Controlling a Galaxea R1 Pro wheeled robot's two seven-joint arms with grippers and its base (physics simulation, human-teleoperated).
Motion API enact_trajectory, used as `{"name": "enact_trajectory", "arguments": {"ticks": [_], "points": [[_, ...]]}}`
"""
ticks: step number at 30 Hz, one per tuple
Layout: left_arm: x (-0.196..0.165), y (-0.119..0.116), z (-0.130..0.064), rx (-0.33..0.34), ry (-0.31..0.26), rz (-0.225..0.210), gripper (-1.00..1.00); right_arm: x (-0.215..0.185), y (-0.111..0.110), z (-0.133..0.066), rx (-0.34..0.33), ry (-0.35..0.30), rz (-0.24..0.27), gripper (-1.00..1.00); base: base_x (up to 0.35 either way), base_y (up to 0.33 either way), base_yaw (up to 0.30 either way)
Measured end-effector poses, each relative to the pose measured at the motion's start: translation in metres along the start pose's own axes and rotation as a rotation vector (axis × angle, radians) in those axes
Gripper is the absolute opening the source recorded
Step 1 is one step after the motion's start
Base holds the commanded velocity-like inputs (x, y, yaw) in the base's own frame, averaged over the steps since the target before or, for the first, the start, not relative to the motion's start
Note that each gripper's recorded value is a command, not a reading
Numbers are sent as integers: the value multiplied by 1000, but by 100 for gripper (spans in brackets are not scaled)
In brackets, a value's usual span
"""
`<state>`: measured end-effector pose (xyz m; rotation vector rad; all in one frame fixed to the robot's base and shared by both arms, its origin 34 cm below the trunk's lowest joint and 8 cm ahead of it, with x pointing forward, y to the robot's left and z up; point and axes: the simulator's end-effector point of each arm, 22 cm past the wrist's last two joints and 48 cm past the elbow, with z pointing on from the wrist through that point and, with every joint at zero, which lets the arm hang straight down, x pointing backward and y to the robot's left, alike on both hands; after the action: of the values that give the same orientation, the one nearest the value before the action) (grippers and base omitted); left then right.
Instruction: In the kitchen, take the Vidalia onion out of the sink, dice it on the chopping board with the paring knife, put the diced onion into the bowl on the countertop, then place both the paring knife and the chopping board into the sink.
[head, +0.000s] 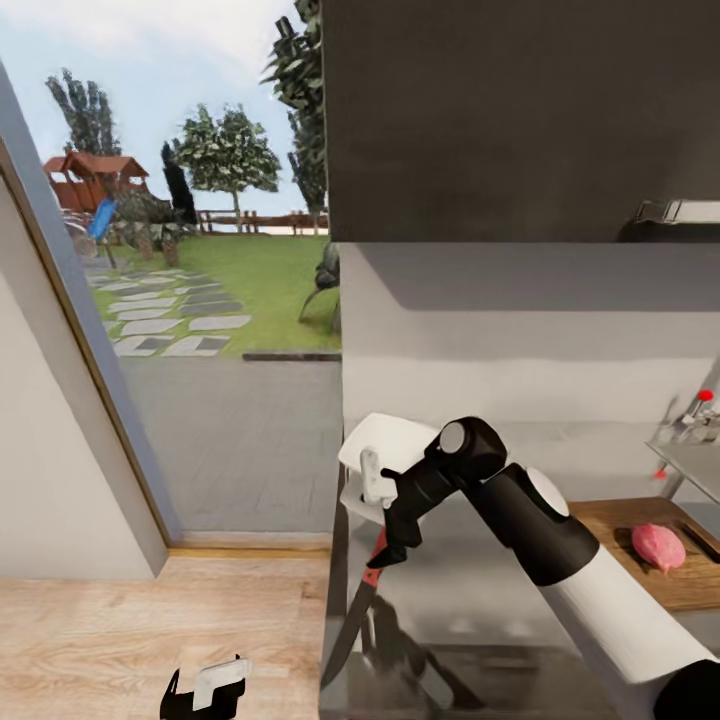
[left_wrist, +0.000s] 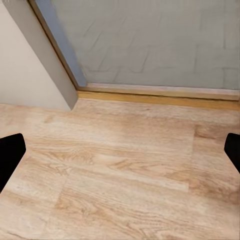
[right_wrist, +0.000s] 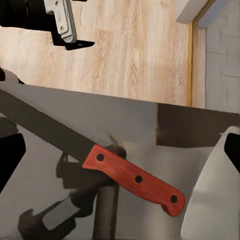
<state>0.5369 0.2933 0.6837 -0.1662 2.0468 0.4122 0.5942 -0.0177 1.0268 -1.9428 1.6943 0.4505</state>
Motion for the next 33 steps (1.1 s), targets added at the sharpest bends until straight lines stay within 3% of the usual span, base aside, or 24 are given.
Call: {"name": "enact_trajectory", "arguments": {"ticks": [7,24,33], "points": [[0,0,0,0,0,1,100,12,-1,5,10,58,-37,100,104,0,0],[0,-2,0,5,-2,0,100,10,-1,6,12,60,-38,100,5,0,0],[-9,1,-6,5,-2,0,100,5,-1,-4,11,62,-37,100,0,0,0]]}}
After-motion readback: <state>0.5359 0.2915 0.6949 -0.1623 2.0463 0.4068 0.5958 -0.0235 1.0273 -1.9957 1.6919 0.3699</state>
